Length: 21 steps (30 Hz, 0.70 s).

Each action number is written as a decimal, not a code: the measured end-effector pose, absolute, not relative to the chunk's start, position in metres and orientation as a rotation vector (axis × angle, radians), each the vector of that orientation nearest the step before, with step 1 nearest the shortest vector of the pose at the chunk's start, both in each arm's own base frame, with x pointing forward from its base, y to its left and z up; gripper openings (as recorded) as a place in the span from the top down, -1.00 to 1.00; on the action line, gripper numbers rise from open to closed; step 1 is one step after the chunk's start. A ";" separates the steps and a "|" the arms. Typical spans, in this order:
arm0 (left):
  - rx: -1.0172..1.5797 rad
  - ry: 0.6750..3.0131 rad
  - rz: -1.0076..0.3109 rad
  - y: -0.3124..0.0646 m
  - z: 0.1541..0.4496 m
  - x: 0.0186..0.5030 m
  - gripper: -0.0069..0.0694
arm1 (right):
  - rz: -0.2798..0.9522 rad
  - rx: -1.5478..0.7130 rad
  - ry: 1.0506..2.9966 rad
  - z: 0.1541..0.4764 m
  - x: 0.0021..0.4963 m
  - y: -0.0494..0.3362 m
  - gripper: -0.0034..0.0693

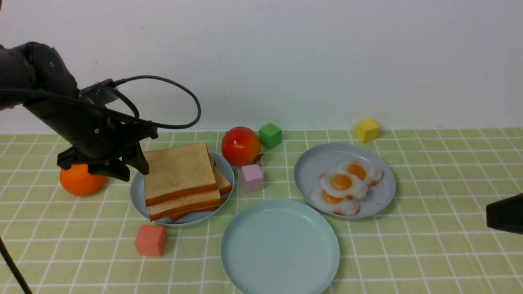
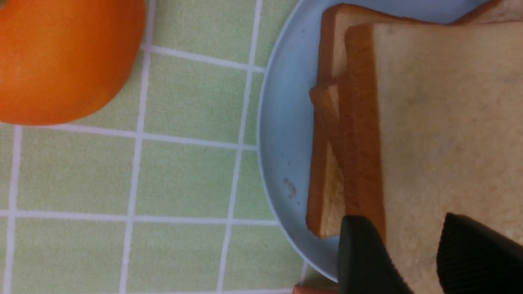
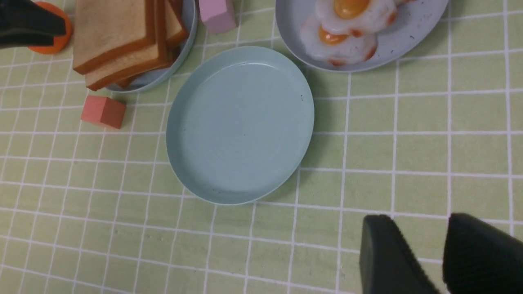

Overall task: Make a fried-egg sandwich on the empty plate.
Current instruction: Use the left arm to grab a slice of bread

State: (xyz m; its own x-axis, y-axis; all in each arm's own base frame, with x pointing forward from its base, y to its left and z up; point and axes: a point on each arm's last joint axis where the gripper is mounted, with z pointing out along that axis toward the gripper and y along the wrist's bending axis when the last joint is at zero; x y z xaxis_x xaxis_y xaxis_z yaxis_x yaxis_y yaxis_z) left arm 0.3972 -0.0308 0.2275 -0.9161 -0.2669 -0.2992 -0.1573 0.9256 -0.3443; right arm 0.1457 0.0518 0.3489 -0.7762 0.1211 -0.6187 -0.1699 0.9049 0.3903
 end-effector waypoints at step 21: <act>-0.295 2.763 -0.551 -0.035 0.198 0.410 0.54 | 0.585 -0.030 2.388 0.350 0.146 0.053 0.24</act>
State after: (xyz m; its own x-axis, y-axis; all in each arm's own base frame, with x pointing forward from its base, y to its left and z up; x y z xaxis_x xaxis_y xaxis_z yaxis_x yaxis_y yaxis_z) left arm 0.4104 -0.0346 0.1976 -0.9316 -0.2572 -0.2566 -0.1392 0.9051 -0.4017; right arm 0.1458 0.0528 0.3495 -0.7757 0.1292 -0.6178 -0.1711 0.8991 0.4029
